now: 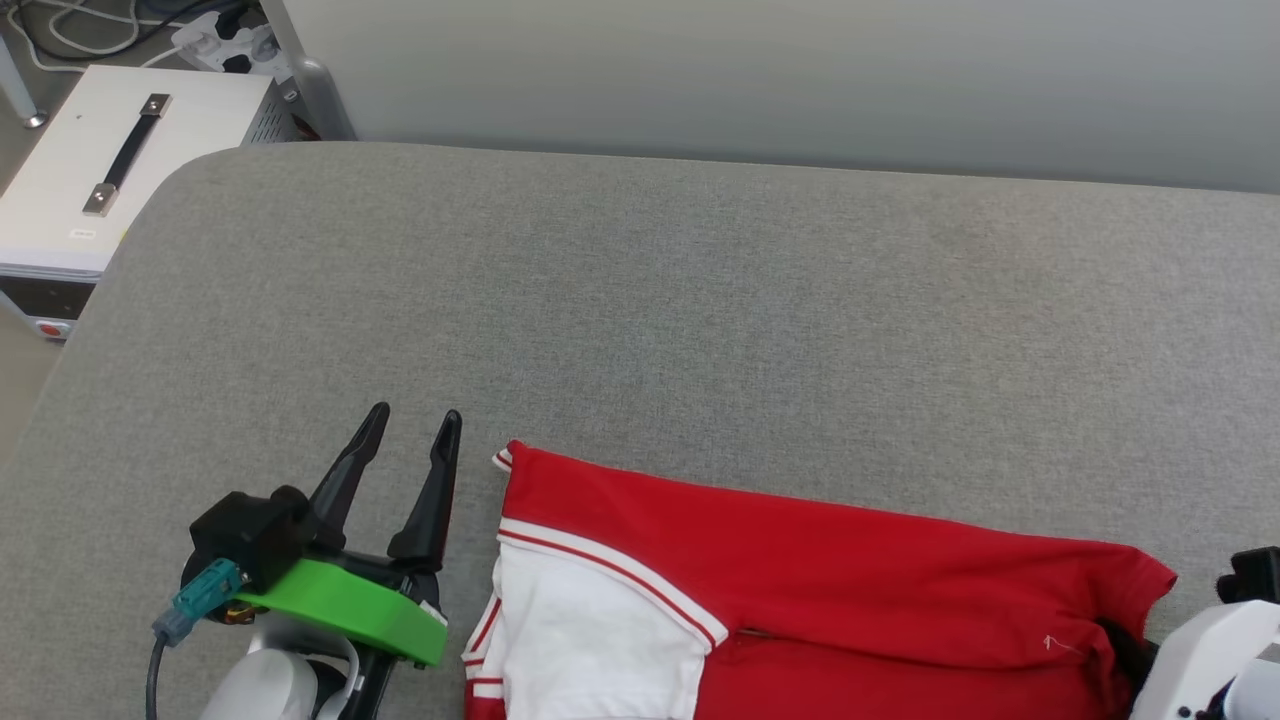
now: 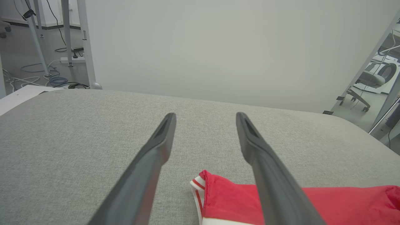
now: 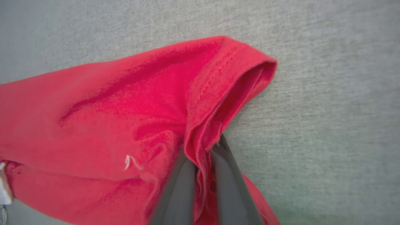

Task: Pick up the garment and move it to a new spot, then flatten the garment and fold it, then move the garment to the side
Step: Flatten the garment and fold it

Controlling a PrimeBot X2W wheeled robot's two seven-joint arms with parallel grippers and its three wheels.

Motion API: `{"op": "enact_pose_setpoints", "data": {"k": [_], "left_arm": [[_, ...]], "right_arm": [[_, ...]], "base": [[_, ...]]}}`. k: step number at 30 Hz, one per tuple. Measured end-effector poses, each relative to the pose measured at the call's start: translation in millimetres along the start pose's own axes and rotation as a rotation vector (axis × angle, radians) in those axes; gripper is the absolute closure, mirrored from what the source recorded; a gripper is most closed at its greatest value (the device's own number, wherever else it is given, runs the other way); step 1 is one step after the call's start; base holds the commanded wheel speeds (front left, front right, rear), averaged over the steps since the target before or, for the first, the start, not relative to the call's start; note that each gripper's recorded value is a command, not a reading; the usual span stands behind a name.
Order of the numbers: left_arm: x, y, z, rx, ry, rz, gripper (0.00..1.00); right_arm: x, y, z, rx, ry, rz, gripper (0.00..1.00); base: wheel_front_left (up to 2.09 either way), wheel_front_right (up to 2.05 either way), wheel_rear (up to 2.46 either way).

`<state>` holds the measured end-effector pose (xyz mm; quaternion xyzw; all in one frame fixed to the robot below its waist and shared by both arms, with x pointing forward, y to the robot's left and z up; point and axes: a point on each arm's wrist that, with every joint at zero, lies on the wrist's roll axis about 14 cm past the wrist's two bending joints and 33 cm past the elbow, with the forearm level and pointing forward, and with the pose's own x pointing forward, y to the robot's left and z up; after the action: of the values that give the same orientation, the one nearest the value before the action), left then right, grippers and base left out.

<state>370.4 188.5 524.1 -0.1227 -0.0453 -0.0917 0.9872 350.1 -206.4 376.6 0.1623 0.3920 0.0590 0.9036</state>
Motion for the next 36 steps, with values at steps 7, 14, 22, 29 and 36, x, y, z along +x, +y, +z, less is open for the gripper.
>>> {"op": "enact_pose_setpoints", "data": {"k": [7, 14, 22, 29, 36], "left_arm": [[-3.0, -3.5, -1.0, -0.003, 0.003, -0.008, 0.00], [-5.3, -7.3, 1.3, -0.007, -0.004, -0.017, 0.00], [-9.8, -11.9, -0.5, -0.011, 0.001, -0.026, 0.00], [-19.1, -14.4, 0.3, -0.021, -0.005, -0.019, 0.00], [-25.3, -12.1, 8.0, -0.028, -0.031, -0.003, 0.00]], "right_arm": [[-17.7, -48.7, 23.7, -0.034, -0.077, -0.141, 1.00], [-35.6, -79.5, 46.0, -0.120, -0.125, -0.256, 1.00], [-36.9, -42.8, 66.8, -0.136, -0.188, -0.178, 1.00], [-40.3, 1.4, 56.7, -0.147, -0.185, -0.075, 1.00], [-43.6, 62.1, 40.1, -0.146, -0.151, 0.079, 1.00]], "base": [[0.00, 0.00, 0.00], [0.00, 0.00, 0.00], [0.00, 0.00, 0.00], [0.00, 0.00, 0.00], [0.00, 0.00, 0.00]]}}
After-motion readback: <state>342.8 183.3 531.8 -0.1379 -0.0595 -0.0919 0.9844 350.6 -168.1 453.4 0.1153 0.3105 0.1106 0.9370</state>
